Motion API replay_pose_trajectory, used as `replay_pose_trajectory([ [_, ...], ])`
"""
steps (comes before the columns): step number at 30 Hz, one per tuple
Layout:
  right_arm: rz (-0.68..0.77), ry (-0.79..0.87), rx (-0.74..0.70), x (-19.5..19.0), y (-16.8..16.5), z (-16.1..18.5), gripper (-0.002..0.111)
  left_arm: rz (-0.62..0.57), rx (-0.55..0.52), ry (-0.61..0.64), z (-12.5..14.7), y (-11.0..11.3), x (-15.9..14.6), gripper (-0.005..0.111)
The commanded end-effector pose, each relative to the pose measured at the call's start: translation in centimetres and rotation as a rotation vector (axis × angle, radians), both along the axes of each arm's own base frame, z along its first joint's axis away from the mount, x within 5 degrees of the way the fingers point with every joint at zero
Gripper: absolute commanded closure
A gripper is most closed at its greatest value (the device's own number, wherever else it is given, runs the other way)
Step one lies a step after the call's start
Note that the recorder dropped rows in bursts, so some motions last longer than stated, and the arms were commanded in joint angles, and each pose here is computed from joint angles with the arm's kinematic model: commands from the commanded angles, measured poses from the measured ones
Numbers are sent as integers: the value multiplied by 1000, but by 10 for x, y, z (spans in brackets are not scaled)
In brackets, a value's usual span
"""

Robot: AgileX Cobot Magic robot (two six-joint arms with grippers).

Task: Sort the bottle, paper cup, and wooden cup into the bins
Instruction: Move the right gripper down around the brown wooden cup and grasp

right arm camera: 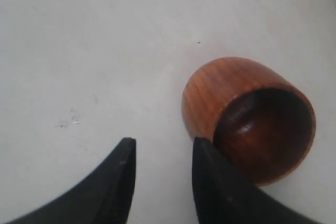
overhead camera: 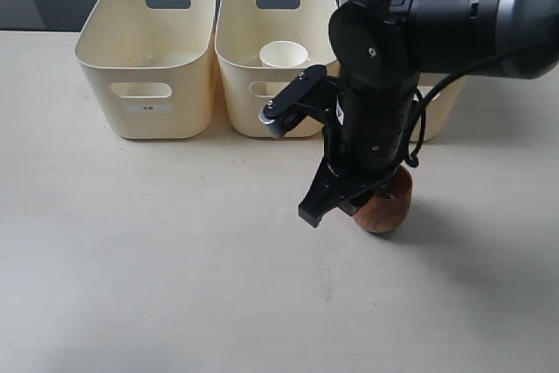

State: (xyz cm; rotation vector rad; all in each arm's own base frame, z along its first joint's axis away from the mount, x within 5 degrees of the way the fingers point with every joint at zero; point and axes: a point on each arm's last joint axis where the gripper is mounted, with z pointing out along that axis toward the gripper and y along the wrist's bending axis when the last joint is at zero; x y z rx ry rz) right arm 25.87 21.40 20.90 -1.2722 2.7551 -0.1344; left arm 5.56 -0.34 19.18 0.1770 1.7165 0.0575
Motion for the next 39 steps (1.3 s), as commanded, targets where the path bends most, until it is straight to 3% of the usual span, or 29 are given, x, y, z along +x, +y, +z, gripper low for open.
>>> replay_pose_trajectory([
  [1,11,-13,-38,7,-1,-12,73,-3,-5,-2,0,0,0,107],
  [39,-85,-32,-36,18,-10,-17,73,-3,-5,-2,0,0,0,107],
])
